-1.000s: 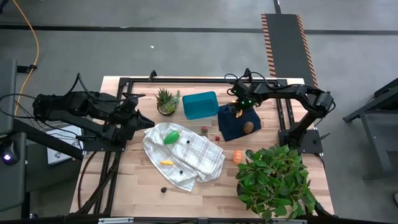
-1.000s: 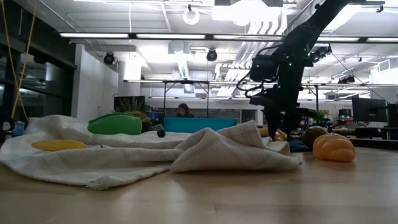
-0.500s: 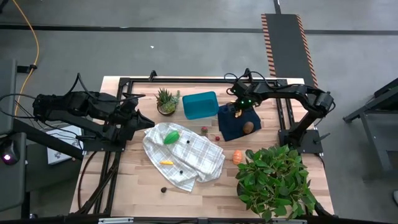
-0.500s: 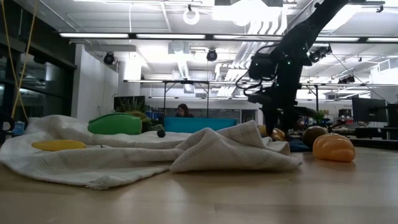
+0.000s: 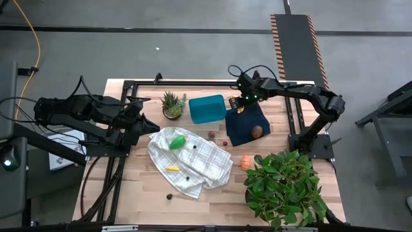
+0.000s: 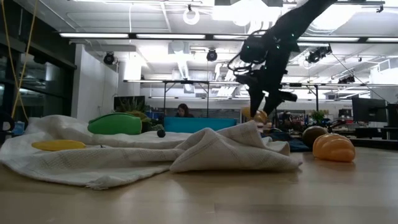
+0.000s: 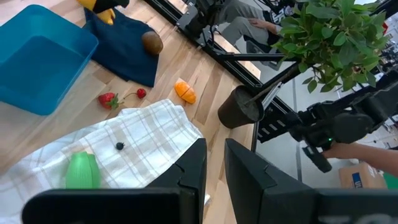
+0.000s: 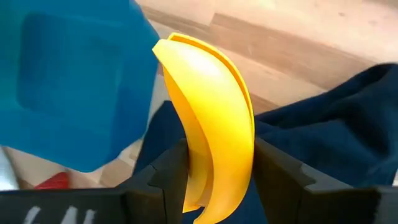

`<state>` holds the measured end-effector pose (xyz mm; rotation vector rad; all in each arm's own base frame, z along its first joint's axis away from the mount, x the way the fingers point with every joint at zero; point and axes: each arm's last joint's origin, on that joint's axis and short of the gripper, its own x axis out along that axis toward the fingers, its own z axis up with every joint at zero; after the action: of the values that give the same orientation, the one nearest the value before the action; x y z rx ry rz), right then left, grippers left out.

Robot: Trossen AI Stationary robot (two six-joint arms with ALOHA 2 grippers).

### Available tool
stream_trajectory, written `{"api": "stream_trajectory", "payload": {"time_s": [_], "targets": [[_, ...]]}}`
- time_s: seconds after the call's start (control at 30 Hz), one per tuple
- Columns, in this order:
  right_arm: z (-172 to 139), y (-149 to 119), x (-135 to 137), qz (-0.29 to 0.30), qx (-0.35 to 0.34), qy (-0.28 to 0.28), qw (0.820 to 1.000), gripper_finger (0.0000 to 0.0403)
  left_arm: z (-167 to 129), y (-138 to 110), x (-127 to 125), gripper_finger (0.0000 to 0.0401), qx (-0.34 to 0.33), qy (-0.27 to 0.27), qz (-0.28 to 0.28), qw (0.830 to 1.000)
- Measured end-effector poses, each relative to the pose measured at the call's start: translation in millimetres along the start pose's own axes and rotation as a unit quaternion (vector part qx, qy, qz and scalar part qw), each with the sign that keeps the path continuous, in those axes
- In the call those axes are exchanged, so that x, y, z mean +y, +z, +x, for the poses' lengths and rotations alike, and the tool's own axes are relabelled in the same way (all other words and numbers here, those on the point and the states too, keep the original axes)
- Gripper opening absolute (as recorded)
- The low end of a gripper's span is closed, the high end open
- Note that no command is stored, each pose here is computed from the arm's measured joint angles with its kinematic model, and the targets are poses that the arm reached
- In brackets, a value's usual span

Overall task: Pick and placing Produce into tupperware
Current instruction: Put the banana into the blue bin

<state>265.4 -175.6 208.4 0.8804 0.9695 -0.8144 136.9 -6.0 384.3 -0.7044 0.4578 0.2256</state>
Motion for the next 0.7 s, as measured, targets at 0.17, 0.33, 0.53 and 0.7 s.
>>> {"api": "stream_trajectory", "payload": {"time_s": [0.17,0.33,0.53,0.7], "targets": [[-12.9,9.3,7.7,-0.009,-0.010,0.007,1.000,0.0149,0.0,-1.1,1.1,0.0046,0.006,0.005,0.001,1.000],[-25.6,14.9,20.7,-0.024,-0.023,0.020,0.999,0.0149,0.0,-1.8,1.7,0.0046,0.009,0.009,0.001,1.000],[-43.9,8.8,42.4,-0.058,-0.036,0.033,0.997,0.0149,-0.1,-1.8,1.7,0.0046,0.009,0.009,0.001,1.000],[-67.1,-2.7,51.2,-0.076,-0.070,0.031,0.994,0.0149,-0.1,-1.8,1.7,0.0046,0.009,0.009,0.002,1.000]]}}
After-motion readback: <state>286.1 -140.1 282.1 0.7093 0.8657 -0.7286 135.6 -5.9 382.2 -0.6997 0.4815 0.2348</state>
